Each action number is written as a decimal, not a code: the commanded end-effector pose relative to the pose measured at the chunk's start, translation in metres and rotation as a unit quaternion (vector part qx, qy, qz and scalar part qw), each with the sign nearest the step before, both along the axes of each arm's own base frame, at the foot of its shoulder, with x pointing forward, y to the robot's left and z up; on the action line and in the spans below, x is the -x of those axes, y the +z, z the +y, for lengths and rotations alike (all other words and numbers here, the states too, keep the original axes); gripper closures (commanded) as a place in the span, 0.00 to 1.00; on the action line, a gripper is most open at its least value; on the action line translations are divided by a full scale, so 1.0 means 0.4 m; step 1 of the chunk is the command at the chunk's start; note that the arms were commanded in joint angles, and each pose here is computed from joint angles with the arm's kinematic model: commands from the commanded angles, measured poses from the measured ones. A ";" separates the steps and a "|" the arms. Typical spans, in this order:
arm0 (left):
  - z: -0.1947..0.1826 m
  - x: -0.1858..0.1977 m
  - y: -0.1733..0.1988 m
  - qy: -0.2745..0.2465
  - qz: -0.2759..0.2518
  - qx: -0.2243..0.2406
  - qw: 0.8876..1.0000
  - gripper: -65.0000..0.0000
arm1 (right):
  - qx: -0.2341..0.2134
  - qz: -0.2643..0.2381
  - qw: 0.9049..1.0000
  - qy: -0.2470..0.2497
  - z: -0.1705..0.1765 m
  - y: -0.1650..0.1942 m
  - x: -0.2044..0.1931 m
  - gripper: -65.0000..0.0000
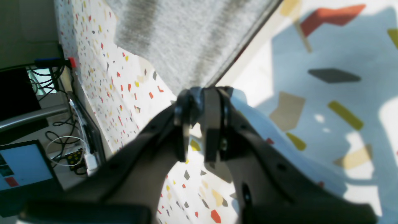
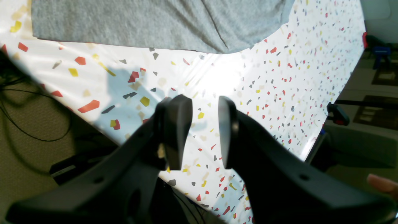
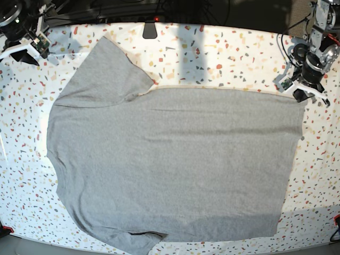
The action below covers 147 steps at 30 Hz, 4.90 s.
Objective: Fold the T-shirt properly
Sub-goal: 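Move both grippers down to the shirt's collar-side corners, then grasp the shirt's shoulder corners with both grippers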
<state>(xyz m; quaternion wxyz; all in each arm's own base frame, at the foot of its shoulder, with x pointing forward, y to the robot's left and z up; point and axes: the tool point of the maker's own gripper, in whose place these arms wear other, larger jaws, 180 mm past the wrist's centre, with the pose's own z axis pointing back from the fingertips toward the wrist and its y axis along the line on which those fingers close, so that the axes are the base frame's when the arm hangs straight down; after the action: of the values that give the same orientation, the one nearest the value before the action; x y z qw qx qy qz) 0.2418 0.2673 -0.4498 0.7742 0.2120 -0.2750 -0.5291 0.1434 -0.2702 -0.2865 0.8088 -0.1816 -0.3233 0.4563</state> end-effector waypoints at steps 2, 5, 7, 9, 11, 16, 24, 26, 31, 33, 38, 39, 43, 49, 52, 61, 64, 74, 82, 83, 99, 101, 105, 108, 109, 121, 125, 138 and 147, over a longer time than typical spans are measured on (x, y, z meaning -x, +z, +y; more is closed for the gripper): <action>0.023 0.027 -0.016 0.003 0.029 -0.016 0.999 0.95 | -0.001 -0.013 1.000 0.007 0.009 0.015 -0.011 0.71; 0.038 0.032 -0.018 0.015 0.035 -0.029 0.999 1.00 | -0.001 -0.013 1.000 0.008 0.009 0.016 -0.011 0.71; 0.054 0.037 -0.020 0.029 0.041 -0.040 0.998 1.00 | -0.001 -0.014 1.000 0.008 0.009 0.016 -0.011 0.71; 0.064 0.044 -0.022 0.050 0.048 -0.038 0.997 1.00 | -0.006 -0.019 1.000 0.012 0.015 0.019 -0.015 0.71; 0.070 0.054 -0.028 0.074 0.058 -0.029 0.995 1.00 | -0.017 -0.028 0.999 0.023 0.028 0.026 -0.021 0.71; 0.092 0.035 -0.009 0.141 0.017 -0.005 0.990 1.00 | -0.014 -0.039 0.998 0.045 0.040 0.034 -0.030 0.71; 0.087 0.036 -0.010 0.136 0.015 -0.001 0.991 1.00 | 0.022 -0.036 0.998 0.041 -0.022 0.008 -0.055 0.51; 0.086 0.036 -0.010 0.137 0.015 0.001 0.990 1.00 | 0.024 -0.034 0.999 0.035 -0.036 -0.007 -0.062 0.43; 0.086 0.036 -0.010 0.138 0.015 0.002 0.990 1.00 | 0.001 -0.014 0.998 0.054 0.003 -0.077 -0.057 0.42; 0.085 0.036 -0.010 0.138 0.015 0.002 0.990 1.00 | 0.013 -0.012 0.996 0.089 0.038 -0.110 -0.057 0.42; 0.086 0.036 -0.010 0.138 0.015 0.002 0.990 1.00 | 0.046 -0.005 0.988 0.145 0.097 -0.184 -0.071 0.42; 0.086 0.036 -0.010 0.138 0.015 0.002 0.990 1.00 | 0.054 -0.001 0.987 0.149 0.100 -0.197 -0.075 0.42; 0.086 0.036 -0.010 0.138 0.015 0.002 0.990 1.00 | 0.079 0.015 0.983 0.168 0.105 -0.247 -0.077 0.42; 0.086 0.035 -0.009 0.138 0.015 0.002 0.990 1.00 | 0.084 0.013 0.982 0.171 0.124 -0.297 -0.101 0.43; 0.086 0.035 -0.009 0.138 0.015 0.002 0.990 1.00 | 0.079 0.004 0.983 0.164 0.140 -0.309 -0.131 0.43; 0.086 0.036 -0.010 0.138 0.015 0.002 0.990 1.00 | 0.062 0.030 0.981 0.183 0.206 -0.342 -0.132 0.45; 0.086 0.035 -0.009 0.138 0.015 0.002 0.990 1.00 | 0.070 0.058 0.980 0.178 0.207 -0.362 -0.112 0.58; 0.086 0.036 -0.010 0.138 0.015 0.002 0.990 1.00 | 0.116 0.137 0.965 0.194 0.169 -0.400 -0.056 0.83; 0.085 0.036 -0.010 0.138 0.015 0.003 0.990 1.00 | 0.121 0.103 0.974 0.160 0.150 -0.378 -0.092 1.00; 0.082 0.035 -0.010 0.138 0.014 0.009 0.990 1.00 | 0.118 0.090 0.977 0.150 0.147 -0.369 -0.103 1.00; -0.012 0.123 0.138 0.152 -0.052 0.135 0.978 1.00 | 0.093 0.049 0.987 0.124 0.149 -0.276 0.037 1.00; -0.022 0.146 0.145 0.156 -0.055 0.138 0.977 1.00 | 0.097 0.047 0.987 0.122 0.149 -0.272 0.066 1.00; -0.033 0.169 0.154 0.135 -0.058 0.121 0.982 1.00 | 0.099 0.024 0.988 0.117 0.154 -0.251 0.091 1.00; -0.011 0.144 0.184 0.134 -0.099 0.093 0.982 1.00 | 0.096 -0.003 0.989 0.115 0.167 -0.225 0.074 1.00; -0.007 0.135 0.194 0.132 -0.112 0.086 0.981 1.00 | 0.093 -0.012 0.989 0.113 0.171 -0.215 0.067 1.00; -0.024 0.102 0.224 0.111 -0.145 0.095 0.979 0.61 | 0.079 0.009 0.988 0.135 0.178 -0.244 -0.008 0.55; -0.024 0.103 0.224 0.110 -0.144 0.095 0.979 0.61 | 0.088 0.028 0.985 0.148 0.176 -0.292 -0.032 0.55; -0.020 0.105 0.221 0.114 -0.142 0.092 0.979 0.61 | 0.032 0.060 0.980 0.187 0.236 -0.322 -0.089 0.55; -0.004 0.113 0.212 0.129 -0.131 0.080 0.980 0.61 | 0.018 0.141 0.957 0.254 0.265 -0.353 -0.027 0.55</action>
<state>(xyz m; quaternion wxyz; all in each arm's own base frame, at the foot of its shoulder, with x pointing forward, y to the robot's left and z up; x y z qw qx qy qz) 0.1908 0.2647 -0.3745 0.8173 0.2422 -0.3727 -0.3667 0.1611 -0.1639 -0.4270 0.7030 -0.0532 -0.2429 0.6663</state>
